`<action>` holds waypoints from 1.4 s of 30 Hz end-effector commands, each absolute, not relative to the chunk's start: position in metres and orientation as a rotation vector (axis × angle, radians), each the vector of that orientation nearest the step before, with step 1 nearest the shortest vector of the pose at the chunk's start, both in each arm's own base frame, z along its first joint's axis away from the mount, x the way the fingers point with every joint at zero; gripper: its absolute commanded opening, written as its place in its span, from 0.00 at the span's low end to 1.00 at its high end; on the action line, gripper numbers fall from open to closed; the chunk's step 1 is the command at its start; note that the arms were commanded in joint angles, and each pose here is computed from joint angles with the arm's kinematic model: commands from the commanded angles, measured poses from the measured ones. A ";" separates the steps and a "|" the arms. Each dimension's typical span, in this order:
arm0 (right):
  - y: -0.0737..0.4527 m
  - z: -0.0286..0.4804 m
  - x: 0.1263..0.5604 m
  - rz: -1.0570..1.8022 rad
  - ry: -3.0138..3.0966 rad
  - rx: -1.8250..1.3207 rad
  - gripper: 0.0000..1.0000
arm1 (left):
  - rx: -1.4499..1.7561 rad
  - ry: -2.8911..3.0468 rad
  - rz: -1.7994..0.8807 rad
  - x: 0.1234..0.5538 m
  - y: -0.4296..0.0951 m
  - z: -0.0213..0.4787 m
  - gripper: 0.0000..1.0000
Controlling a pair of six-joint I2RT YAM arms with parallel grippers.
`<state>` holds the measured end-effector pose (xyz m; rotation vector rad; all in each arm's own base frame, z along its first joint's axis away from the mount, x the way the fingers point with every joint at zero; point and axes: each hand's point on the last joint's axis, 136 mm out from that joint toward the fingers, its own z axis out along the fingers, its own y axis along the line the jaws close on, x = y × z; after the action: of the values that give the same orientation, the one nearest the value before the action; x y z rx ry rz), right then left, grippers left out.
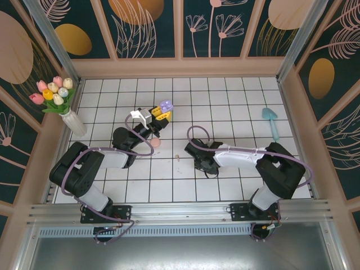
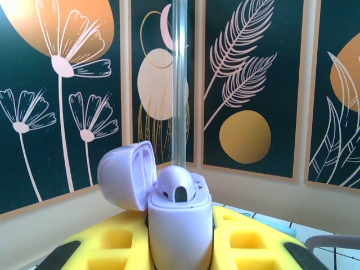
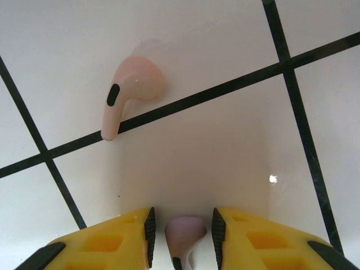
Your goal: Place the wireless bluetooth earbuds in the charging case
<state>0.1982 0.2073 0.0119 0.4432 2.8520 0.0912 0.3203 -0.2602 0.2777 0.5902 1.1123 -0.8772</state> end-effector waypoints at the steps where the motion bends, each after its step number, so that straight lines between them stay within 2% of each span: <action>1: 0.201 -0.002 0.195 0.003 2.879 0.395 0.33 | 0.581 1.030 -0.877 0.316 -0.257 0.300 0.00; 15: 0.206 0.009 0.200 0.060 2.850 0.343 0.23 | 0.586 1.032 -0.877 0.317 -0.258 0.302 0.00; 25: 0.215 0.058 0.219 0.288 2.671 0.322 0.22 | 0.600 1.029 -0.883 0.317 -0.261 0.305 0.00; 31: 0.218 0.113 0.244 0.437 2.514 0.309 0.21 | 0.619 1.025 -0.880 0.317 -0.263 0.308 0.00; 42: 0.212 0.289 0.318 0.697 2.113 0.223 0.22 | 0.705 1.004 -0.881 0.316 -0.275 0.316 0.00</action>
<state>0.3050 0.2050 0.2297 0.3357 2.2501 0.6279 0.3220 -0.2720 0.2973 0.6567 1.0705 -0.8924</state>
